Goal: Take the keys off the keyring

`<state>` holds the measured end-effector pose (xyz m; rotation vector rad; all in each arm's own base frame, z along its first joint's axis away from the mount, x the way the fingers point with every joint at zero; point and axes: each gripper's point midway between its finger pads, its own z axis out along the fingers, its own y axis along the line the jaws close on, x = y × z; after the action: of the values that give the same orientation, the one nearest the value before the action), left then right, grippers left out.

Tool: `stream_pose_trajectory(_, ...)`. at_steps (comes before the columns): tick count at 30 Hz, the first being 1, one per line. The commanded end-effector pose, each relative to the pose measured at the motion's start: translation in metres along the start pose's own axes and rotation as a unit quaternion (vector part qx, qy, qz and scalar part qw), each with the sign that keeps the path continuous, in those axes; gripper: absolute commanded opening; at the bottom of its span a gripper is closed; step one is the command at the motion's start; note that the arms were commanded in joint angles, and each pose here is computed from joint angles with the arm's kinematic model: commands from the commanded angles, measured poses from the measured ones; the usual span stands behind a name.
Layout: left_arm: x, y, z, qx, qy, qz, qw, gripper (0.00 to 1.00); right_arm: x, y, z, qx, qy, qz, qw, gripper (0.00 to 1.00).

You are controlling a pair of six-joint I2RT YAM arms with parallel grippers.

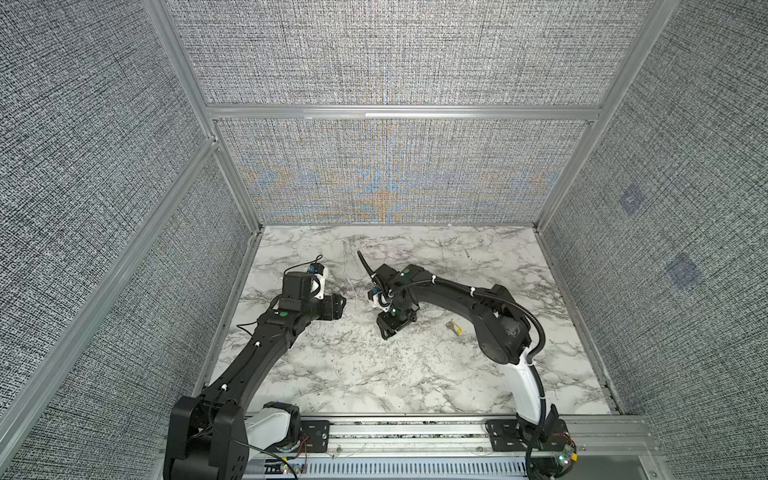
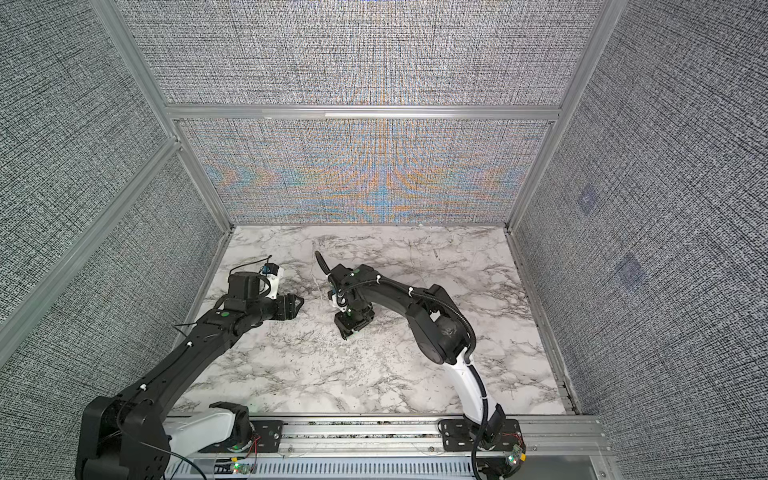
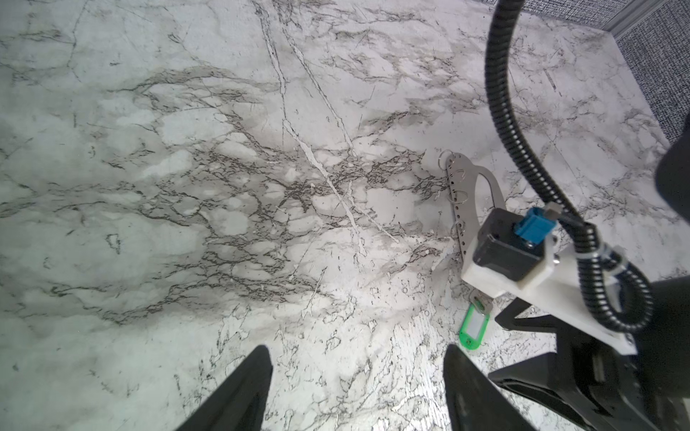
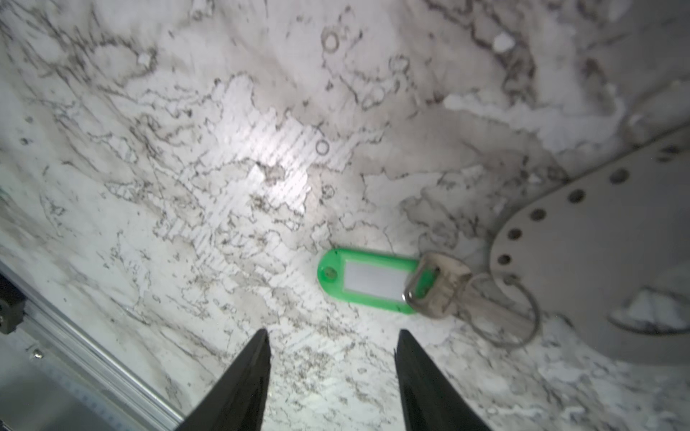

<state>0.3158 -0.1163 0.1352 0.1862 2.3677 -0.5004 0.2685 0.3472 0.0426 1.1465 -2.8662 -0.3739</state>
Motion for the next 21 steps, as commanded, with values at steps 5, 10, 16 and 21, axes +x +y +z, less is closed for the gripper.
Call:
stream_pose_trajectory(5,-0.002,-0.024,0.004,0.076,-0.001,0.047,0.996,0.73,0.005,-0.010,-0.038,0.036,-0.048,0.017,0.998,0.54)
stream_pose_trajectory(10,0.007,-0.047,0.012,0.128,0.009,0.081,0.988,0.63,0.000,-0.042,-0.067,0.087,-0.126,0.048,0.987,0.50)
stream_pose_trajectory(16,0.027,-0.089,0.036,0.134,0.041,0.181,0.973,0.61,0.019,-0.093,-0.106,0.145,-0.196,0.106,0.964,0.47)
stream_pose_trajectory(21,0.041,-0.116,0.066,0.132,0.081,0.228,0.961,0.60,0.050,-0.125,-0.132,0.192,-0.230,0.142,0.943,0.43)
